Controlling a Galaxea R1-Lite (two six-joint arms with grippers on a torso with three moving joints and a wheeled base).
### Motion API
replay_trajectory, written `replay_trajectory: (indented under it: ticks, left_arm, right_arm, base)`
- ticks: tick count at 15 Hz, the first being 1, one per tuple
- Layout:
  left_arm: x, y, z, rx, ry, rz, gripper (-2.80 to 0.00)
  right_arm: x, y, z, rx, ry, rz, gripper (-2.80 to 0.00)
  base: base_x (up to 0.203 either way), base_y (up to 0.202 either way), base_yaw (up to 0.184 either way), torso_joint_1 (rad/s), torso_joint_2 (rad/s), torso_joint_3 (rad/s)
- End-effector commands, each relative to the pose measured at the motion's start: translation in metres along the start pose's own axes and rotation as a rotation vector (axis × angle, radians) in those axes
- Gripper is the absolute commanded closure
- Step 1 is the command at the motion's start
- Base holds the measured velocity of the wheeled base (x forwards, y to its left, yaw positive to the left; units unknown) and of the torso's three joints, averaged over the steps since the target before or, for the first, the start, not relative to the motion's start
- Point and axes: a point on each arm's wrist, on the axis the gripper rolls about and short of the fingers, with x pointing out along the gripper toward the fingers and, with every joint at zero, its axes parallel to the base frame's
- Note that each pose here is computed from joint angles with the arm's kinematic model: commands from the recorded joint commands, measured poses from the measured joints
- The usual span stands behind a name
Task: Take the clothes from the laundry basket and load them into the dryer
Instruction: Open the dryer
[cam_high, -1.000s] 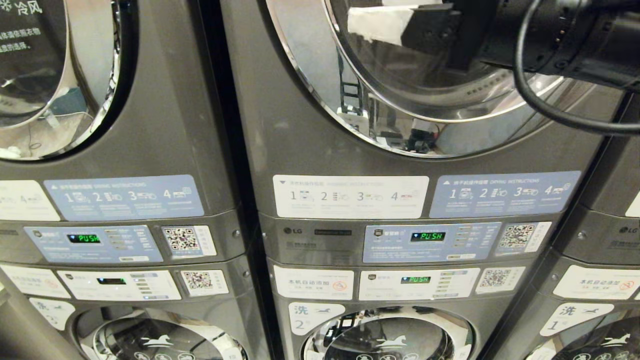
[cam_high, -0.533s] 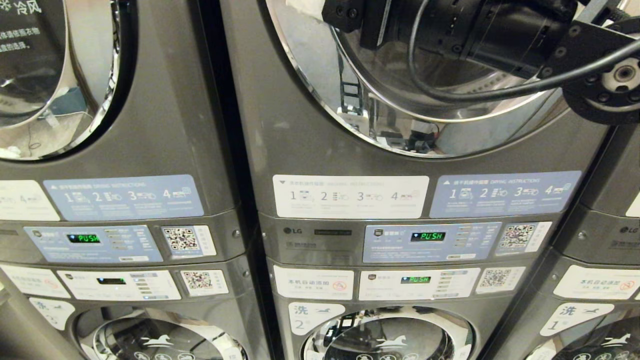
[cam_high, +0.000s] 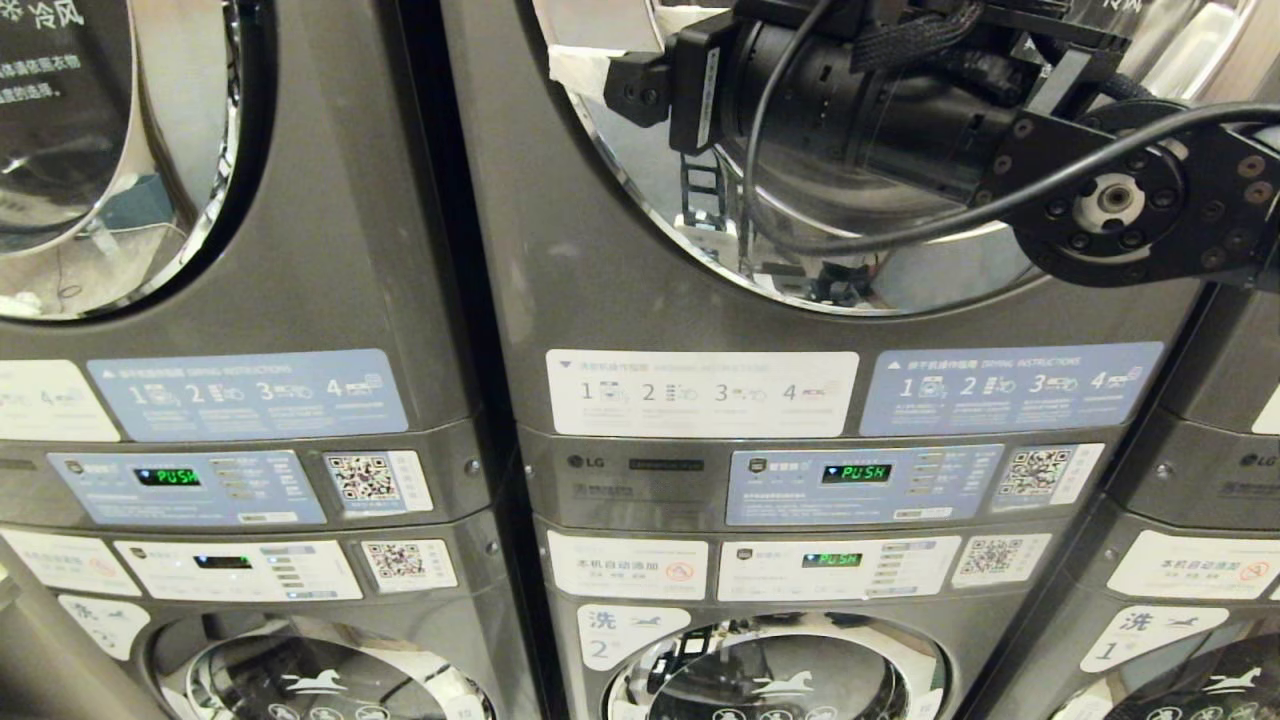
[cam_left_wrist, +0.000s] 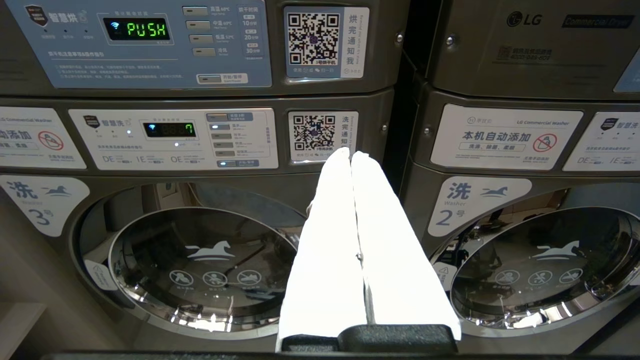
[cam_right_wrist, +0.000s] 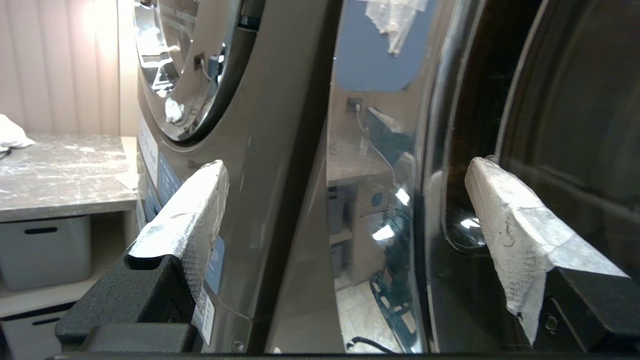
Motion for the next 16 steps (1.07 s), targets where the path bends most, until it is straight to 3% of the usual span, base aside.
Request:
replay_trajectory:
  ticks: [1, 3, 10, 16]
  left_arm:
    - [0.0, 0.0, 0.0, 0.0, 0.0, 0.0, 0.0]
    - [0.0, 0.0, 0.0, 0.0, 0.0, 0.001, 0.0]
    - [0.0, 0.0, 0.0, 0.0, 0.0, 0.001, 0.0]
    - [0.0, 0.0, 0.0, 0.0, 0.0, 0.0, 0.0]
  right_arm:
    - [0.0, 0.0, 0.0, 0.001, -0.003, 0.003, -2.8]
    - [0.001, 0.001, 0.0, 0.009, -0.005, 0.024, -2.8]
    - [-0.002, 0.013, 0.009, 0.058, -0.045, 0.28, -2.8]
    - [-0.035, 0.022, 0.046, 0.06, -0.059, 0.294, -2.8]
  base:
    - [0.0, 0.0, 0.0, 0.0, 0.0, 0.0]
    - [0.0, 0.0, 0.0, 0.0, 0.0, 0.0]
    - [0.0, 0.0, 0.0, 0.0, 0.0, 0.0]
    - [0.0, 0.0, 0.0, 0.0, 0.0, 0.0]
